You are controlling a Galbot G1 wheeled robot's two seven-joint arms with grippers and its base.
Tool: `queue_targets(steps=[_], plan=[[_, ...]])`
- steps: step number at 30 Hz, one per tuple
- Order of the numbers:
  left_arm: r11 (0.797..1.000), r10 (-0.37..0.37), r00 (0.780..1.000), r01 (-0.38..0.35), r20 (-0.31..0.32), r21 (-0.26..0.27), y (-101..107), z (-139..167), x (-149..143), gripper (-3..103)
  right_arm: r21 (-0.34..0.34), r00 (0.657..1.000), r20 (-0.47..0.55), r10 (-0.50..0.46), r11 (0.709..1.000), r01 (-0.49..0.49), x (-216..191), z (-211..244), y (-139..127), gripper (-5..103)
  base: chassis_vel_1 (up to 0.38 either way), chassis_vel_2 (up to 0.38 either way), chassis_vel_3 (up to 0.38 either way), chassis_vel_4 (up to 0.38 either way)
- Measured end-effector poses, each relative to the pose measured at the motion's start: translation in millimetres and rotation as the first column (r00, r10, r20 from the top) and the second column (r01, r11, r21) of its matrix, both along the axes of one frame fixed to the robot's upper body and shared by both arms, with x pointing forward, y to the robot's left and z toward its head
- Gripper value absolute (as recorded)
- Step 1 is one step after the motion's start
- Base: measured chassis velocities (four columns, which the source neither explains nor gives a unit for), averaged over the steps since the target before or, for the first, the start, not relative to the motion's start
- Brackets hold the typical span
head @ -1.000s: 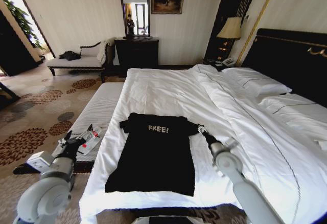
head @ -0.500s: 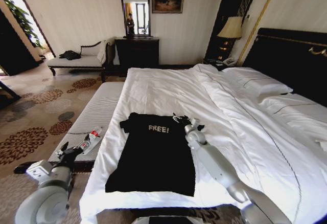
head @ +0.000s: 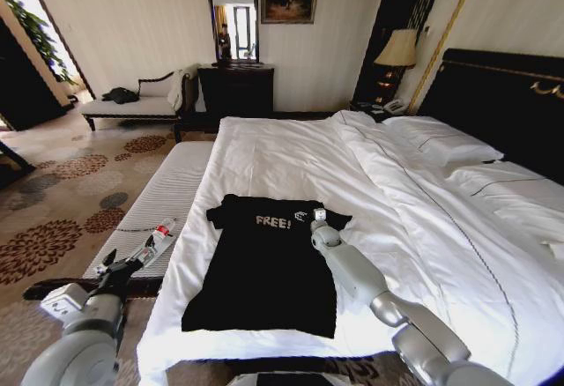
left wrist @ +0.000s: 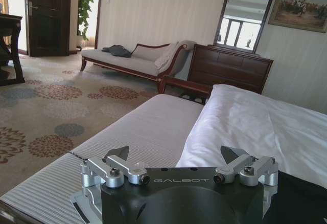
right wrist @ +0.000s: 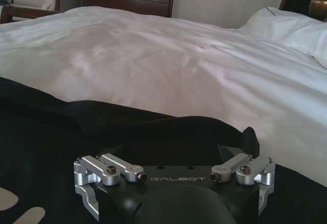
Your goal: Fold the clothes on the bed.
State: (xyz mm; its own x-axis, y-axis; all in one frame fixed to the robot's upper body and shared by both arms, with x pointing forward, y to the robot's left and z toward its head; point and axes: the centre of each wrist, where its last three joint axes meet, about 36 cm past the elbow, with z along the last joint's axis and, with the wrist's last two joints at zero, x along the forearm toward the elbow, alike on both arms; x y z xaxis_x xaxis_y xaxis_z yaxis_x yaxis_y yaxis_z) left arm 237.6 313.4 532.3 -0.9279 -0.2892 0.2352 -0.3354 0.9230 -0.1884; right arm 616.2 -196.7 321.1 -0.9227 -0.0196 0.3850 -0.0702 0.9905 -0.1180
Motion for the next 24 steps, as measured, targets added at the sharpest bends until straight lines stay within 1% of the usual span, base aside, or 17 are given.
queue_targets(steps=[5, 7, 10, 11, 16, 18, 20, 21, 22, 23, 24], plan=[[1.0, 0.008, 1.0, -0.008, -0.007, -0.006, -2, -1, -4, 100, -0.042, 1.0, -0.017, 0.002, 0.999, -0.002, 10, -5, 0, 100, 0.0, 0.0, 0.0, 0.0], [1.0, 0.012, 1.0, -0.012, -0.009, -0.008, -2, -1, -5, 100, -0.041, 0.999, -0.04, -0.008, 0.999, 0.006, 17, -4, 1, 100, 0.0, 0.0, 0.0, 0.0], [1.0, 0.015, 1.0, -0.015, -0.01, -0.011, -3, -1, -6, 100, -0.041, 0.999, -0.046, -0.016, 0.999, 0.014, 25, 0, 3, 100, 0.0, 0.0, 0.0, 0.0], [1.0, 0.016, 1.0, -0.016, -0.01, -0.012, -3, -1, -6, 100, -0.039, 0.999, -0.042, -0.021, 0.999, 0.02, 34, 6, 4, 100, 0.0, 0.0, 0.0, 0.0], [1.0, 0.018, 1.0, -0.018, -0.011, -0.013, -3, -2, -6, 100, -0.028, 0.999, -0.022, -0.025, 0.999, 0.024, 51, 23, 9, 100, 0.0, 0.0, 0.0, 0.0], [1.0, 0.019, 1.0, -0.019, -0.011, -0.013, -4, -2, -6, 100, -0.01, 0.999, 0.003, -0.032, 0.999, 0.032, 63, 36, 9, 100, 0.0, 0.0, 0.0, 0.0], [1.0, 0.021, 1.0, -0.021, -0.011, -0.014, -3, -2, -6, 100, 0.042, 0.997, 0.056, -0.045, 0.998, 0.042, 80, 56, 9, 100, 0.0, 0.0, 0.0, 0.0], [1.0, 0.021, 1.0, -0.021, -0.011, -0.014, -3, -2, -6, 100, 0.042, 0.997, 0.056, -0.045, 0.998, 0.042, 80, 56, 9, 100, 0.0, 0.0, 0.0, 0.0], [1.0, 0.021, 1.0, -0.021, -0.011, -0.013, -3, -2, -6, 100, 0.077, 0.995, 0.084, -0.055, 0.996, 0.048, 88, 69, 9, 100, 0.0, 0.0, 0.0, 0.0], [1.0, 0.022, 1.0, -0.022, -0.011, -0.013, -3, -2, -6, 100, 0.097, 0.994, 0.096, -0.06, 0.994, 0.051, 91, 75, 10, 100, 0.0, 0.0, 0.0, 0.0], [1.0, 0.022, 1.0, -0.022, -0.011, -0.013, -3, -2, -6, 100, 0.134, 0.991, 0.117, -0.067, 0.99, 0.052, 95, 87, 11, 100, 0.0, 0.0, 0.0, 0.0]])
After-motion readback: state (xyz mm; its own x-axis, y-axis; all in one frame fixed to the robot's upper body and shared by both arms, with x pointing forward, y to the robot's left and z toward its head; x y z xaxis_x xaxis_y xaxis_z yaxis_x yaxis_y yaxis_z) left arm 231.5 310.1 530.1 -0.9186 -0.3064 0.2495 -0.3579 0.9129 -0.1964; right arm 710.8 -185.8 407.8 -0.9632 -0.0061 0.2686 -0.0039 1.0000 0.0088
